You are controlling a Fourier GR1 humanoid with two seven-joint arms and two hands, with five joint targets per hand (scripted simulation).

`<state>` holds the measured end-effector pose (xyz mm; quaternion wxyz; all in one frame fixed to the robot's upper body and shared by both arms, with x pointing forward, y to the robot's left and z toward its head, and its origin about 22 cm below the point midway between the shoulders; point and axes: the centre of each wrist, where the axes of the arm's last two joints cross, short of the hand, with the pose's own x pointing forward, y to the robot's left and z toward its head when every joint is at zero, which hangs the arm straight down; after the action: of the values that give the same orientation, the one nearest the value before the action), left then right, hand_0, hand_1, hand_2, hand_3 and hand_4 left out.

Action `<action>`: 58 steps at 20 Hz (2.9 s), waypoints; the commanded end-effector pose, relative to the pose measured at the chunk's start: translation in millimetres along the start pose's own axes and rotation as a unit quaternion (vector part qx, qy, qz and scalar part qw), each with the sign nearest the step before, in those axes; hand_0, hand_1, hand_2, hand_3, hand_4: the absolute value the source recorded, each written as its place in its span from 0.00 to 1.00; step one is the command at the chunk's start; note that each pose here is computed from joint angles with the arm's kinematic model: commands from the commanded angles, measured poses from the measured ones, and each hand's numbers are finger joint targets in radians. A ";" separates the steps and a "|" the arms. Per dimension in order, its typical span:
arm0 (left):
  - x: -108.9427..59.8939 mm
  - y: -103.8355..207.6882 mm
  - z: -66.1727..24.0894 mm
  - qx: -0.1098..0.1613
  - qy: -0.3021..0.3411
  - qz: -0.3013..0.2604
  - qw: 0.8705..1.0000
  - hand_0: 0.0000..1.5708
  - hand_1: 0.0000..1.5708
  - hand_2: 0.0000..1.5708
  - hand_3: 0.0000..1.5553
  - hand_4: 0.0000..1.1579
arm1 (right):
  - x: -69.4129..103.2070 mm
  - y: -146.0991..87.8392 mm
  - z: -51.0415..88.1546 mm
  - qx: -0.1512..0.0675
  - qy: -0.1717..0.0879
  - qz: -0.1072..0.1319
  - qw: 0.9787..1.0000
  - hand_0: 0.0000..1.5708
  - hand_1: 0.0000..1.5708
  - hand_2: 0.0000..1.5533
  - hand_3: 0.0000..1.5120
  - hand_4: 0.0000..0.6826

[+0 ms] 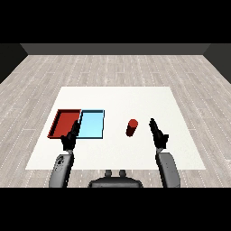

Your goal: Pick the red can and put it in the red box

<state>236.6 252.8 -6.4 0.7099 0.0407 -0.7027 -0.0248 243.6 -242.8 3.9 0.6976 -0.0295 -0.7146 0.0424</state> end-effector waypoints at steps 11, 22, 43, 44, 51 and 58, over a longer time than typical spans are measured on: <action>34.5 -6.3 -0.8 -0.014 -0.236 0.053 0.970 0.00 0.00 0.00 0.00 0.00 | 20.1 -85.1 21.0 0.019 -0.169 -0.055 0.984 0.00 0.00 0.00 0.00 0.00; 5.3 1.2 -6.2 -0.019 -0.243 0.060 0.968 0.00 0.00 0.00 0.00 0.00 | 15.2 -84.3 17.9 0.017 -0.171 -0.054 0.984 0.00 0.00 0.00 0.00 0.00; 32.8 25.5 -7.3 -0.008 -0.259 0.078 0.963 0.00 0.00 0.00 0.00 0.00 | 2.1 -56.8 -26.2 0.038 -0.121 -0.086 0.988 0.00 0.00 0.00 0.00 0.00; 23.5 4.5 2.6 -0.011 -0.248 0.081 0.965 0.00 0.00 0.00 0.00 0.00 | -9.1 -59.8 -30.5 0.039 -0.112 -0.089 0.989 0.00 0.00 0.00 0.00 0.00; 9.5 19.3 -3.1 -0.005 -0.253 0.075 0.965 0.00 0.00 0.00 0.00 0.00 | -40.8 -29.3 -54.3 0.053 -0.090 -0.140 0.985 0.00 0.00 0.00 0.00 0.00; 21.3 5.3 -1.3 -0.003 -0.250 0.076 0.965 0.00 0.00 0.00 0.00 0.00 | -56.0 -11.2 -44.2 0.052 -0.084 -0.150 0.984 0.00 0.00 0.00 0.00 0.00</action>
<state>238.6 251.2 9.3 0.5127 -0.0234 -0.8580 0.0216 291.6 -269.5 -41.4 0.6291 0.1115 -0.7690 -0.0179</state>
